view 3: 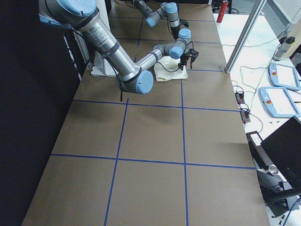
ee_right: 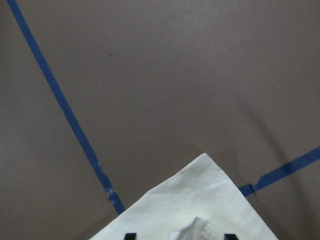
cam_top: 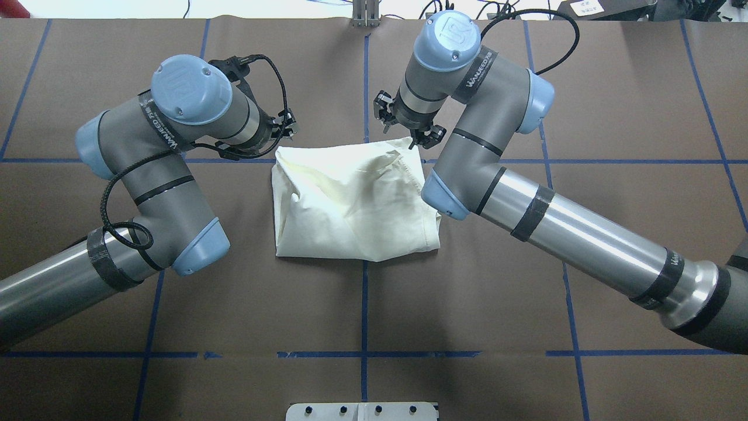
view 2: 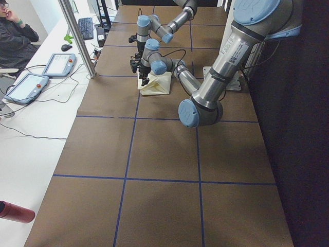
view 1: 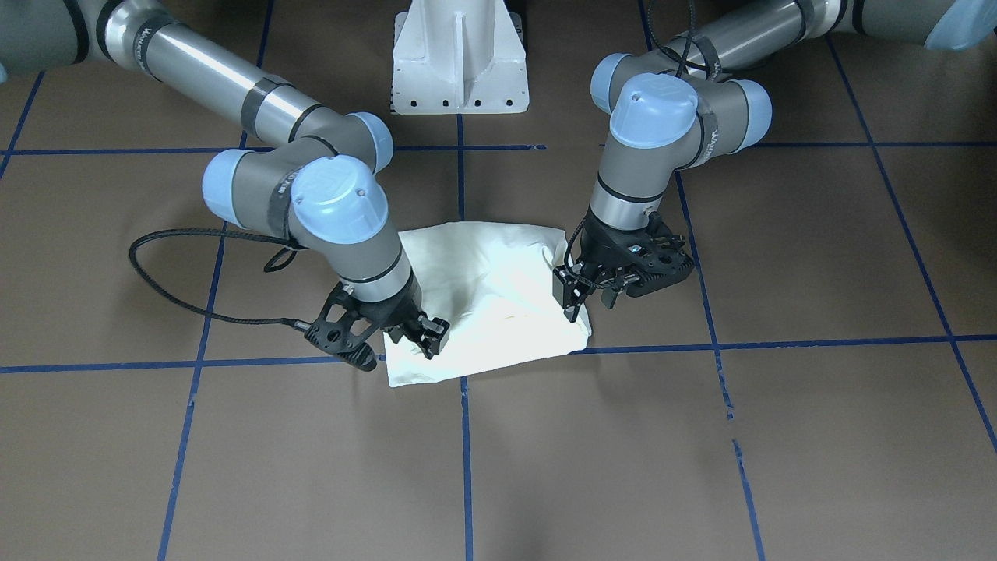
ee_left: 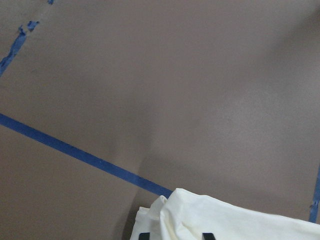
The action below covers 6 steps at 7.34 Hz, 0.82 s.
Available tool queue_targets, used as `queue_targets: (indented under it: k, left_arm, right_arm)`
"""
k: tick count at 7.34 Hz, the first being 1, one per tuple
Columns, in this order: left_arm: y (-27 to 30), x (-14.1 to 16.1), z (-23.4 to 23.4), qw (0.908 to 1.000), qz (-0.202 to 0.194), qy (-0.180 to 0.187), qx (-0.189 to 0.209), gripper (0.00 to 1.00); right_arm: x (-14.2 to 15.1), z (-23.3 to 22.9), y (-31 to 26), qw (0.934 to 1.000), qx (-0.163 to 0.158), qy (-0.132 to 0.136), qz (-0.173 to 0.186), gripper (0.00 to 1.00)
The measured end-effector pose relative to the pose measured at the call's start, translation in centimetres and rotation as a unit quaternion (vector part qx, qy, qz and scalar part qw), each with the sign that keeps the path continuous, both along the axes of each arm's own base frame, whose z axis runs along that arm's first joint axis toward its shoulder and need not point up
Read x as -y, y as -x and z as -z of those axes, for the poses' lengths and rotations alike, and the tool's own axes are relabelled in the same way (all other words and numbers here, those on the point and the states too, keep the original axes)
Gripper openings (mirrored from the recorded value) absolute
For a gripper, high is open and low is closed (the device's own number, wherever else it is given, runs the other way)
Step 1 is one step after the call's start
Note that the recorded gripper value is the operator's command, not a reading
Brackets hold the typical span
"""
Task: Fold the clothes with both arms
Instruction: 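Raise the right gripper away while the left gripper moves to the shirt's side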
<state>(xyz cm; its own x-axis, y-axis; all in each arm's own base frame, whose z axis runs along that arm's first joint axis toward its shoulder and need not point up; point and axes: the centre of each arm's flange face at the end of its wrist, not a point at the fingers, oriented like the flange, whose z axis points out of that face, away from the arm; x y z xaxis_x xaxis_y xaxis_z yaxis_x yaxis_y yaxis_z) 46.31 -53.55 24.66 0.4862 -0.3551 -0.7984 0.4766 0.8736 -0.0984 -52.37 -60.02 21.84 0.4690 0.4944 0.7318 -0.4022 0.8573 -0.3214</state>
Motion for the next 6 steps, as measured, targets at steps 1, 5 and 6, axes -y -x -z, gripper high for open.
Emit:
queue_targets:
  k: [1,5,6]
  left_arm:
    - [0.0,-0.2,0.1,0.9998,-0.001,-0.015,-0.017,1.0]
    - [-1.8,-4.3,-2.9,0.9891,-0.015,-0.062,-0.133,1.0]
    - [-2.9,-5.2,-3.5,0.9864,-0.021,-0.061,-0.152,1.0]
  right_arm:
    - [0.6,0.4,-1.2,0.9999,0.008,-0.004,0.007,1.0]
    - [2.2,0.3,-9.3,0.9986,0.034,-0.031,0.026,1.0]
    - [2.4,-0.2,-11.6,0.9984,0.029,-0.038,0.031,1.0]
